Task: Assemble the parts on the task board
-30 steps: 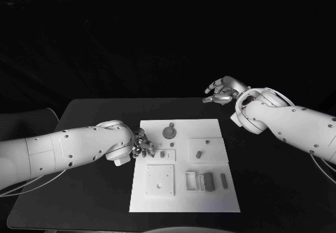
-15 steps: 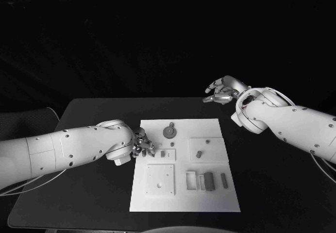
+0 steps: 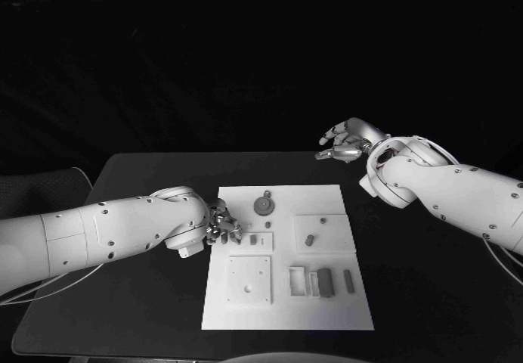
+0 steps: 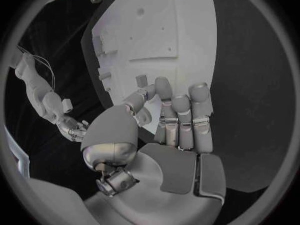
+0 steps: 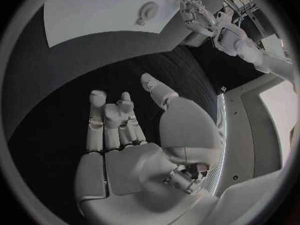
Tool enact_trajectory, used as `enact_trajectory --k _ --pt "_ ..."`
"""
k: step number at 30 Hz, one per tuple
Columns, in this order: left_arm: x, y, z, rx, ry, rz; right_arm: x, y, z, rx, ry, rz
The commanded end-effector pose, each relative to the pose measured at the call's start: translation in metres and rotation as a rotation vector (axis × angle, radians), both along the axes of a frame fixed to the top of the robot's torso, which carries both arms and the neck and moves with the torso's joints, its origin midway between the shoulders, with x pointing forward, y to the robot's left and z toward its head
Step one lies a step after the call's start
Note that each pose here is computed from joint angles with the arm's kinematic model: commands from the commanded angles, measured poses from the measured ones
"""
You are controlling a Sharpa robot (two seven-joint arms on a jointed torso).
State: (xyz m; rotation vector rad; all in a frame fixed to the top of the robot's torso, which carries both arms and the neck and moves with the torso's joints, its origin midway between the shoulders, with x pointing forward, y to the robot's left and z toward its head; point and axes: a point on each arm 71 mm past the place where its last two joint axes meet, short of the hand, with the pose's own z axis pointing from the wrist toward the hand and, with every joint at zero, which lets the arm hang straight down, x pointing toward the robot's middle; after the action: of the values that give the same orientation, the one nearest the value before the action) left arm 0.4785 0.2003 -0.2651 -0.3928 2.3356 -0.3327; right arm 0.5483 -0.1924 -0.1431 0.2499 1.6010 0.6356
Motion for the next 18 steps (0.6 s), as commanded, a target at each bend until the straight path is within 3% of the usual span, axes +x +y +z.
enact_trajectory --k 1,18 --pt "-0.0011 -0.0037 -0.0006 -0.007 0.0 -0.016 -0.0003 0.0009 -0.0006 -0.006 0.007 0.011" --pt "-0.0017 -0.0028 -0.0002 0.007 -0.013 -0.013 -0.0003 0.0002 -0.001 -0.008 0.011 0.012"
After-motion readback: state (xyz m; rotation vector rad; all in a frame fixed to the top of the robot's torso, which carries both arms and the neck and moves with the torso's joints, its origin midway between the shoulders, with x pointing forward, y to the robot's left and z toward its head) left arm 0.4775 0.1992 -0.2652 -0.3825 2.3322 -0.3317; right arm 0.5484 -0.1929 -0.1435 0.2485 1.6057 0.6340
